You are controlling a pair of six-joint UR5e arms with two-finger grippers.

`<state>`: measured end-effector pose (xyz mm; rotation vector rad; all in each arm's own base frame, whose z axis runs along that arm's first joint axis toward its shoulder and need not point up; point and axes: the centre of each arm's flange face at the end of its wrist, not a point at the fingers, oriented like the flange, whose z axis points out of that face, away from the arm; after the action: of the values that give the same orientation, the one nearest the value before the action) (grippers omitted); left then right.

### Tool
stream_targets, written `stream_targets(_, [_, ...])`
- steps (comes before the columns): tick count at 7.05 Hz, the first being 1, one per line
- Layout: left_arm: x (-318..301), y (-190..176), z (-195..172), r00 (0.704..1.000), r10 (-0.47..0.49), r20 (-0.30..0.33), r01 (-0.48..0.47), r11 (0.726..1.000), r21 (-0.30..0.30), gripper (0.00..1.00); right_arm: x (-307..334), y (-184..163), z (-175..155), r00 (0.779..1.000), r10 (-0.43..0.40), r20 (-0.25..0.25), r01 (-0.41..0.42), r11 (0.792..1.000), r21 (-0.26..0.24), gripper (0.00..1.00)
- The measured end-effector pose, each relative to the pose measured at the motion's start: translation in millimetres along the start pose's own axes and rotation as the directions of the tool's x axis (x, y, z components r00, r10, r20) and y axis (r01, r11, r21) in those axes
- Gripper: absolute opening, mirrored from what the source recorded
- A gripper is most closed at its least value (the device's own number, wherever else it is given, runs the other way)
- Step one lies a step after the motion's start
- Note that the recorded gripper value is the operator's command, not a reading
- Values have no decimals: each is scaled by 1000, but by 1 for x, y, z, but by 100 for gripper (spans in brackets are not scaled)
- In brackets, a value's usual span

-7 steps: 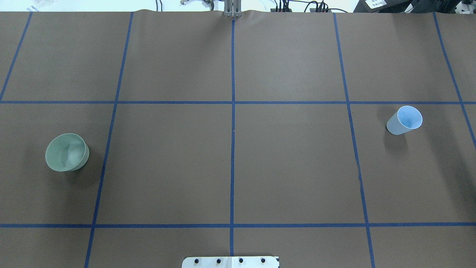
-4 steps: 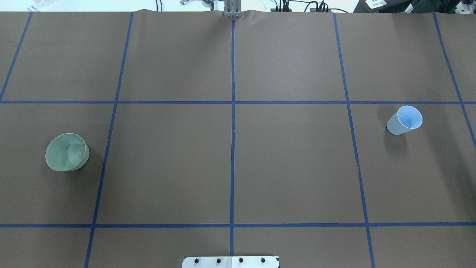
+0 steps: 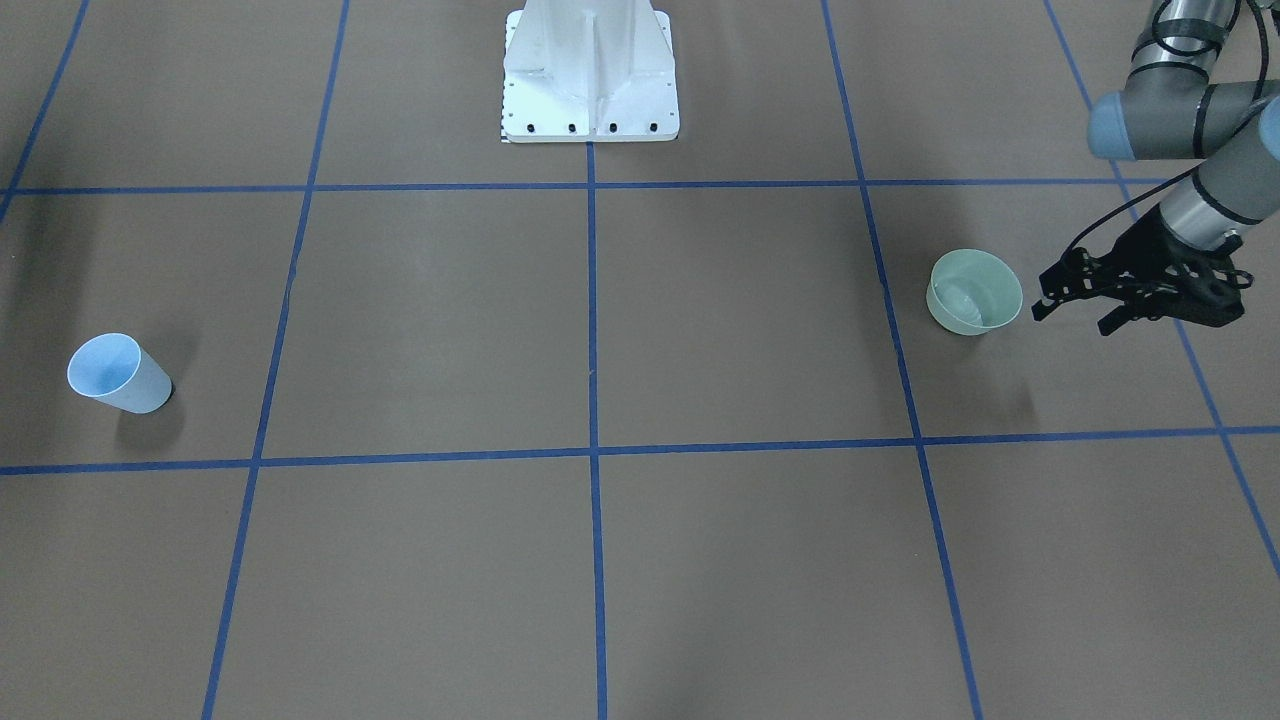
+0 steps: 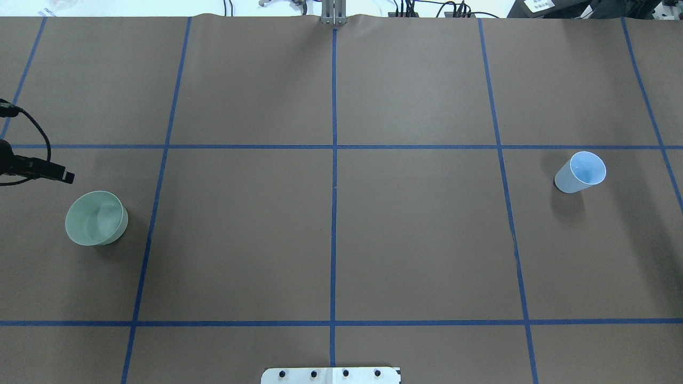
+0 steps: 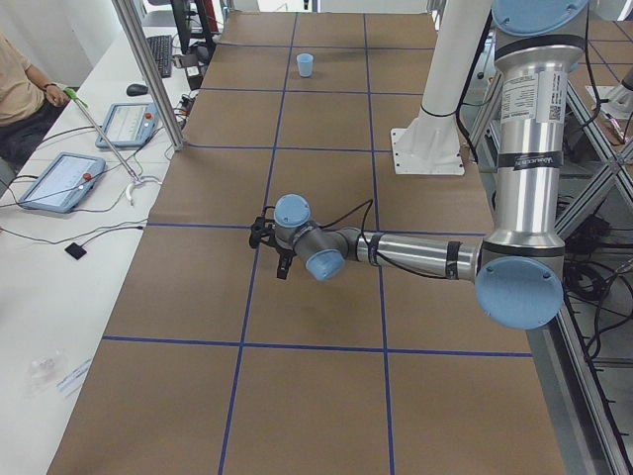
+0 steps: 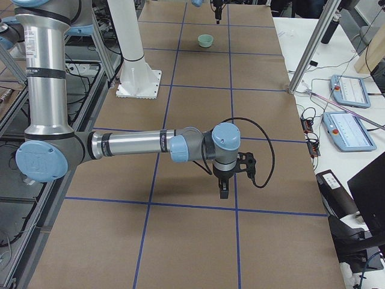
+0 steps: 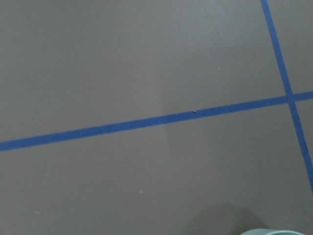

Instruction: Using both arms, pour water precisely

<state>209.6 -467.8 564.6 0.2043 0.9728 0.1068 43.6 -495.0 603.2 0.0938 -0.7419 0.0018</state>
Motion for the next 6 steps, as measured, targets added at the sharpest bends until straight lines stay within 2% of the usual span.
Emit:
stream_targets(1, [15,10,13,1000,12,-9,-12,1000,-25,88,0,0,0,1000,0,1,0,1000,0,100])
stream_targets(4, [28,43,28,999,39,-10,-40,996,-78,20,0,1,0,1000,1,1,-1,1000,-1,100])
stream_targets(5, [24,50,27,999,41,-5,-41,995,-86,2,1,1,1,1000,1,1,-1,1000,-2,100])
stream_targets(6, [21,54,26,999,40,-2,-40,995,-89,0,1,1,1,1000,2,1,-2,1000,-2,100])
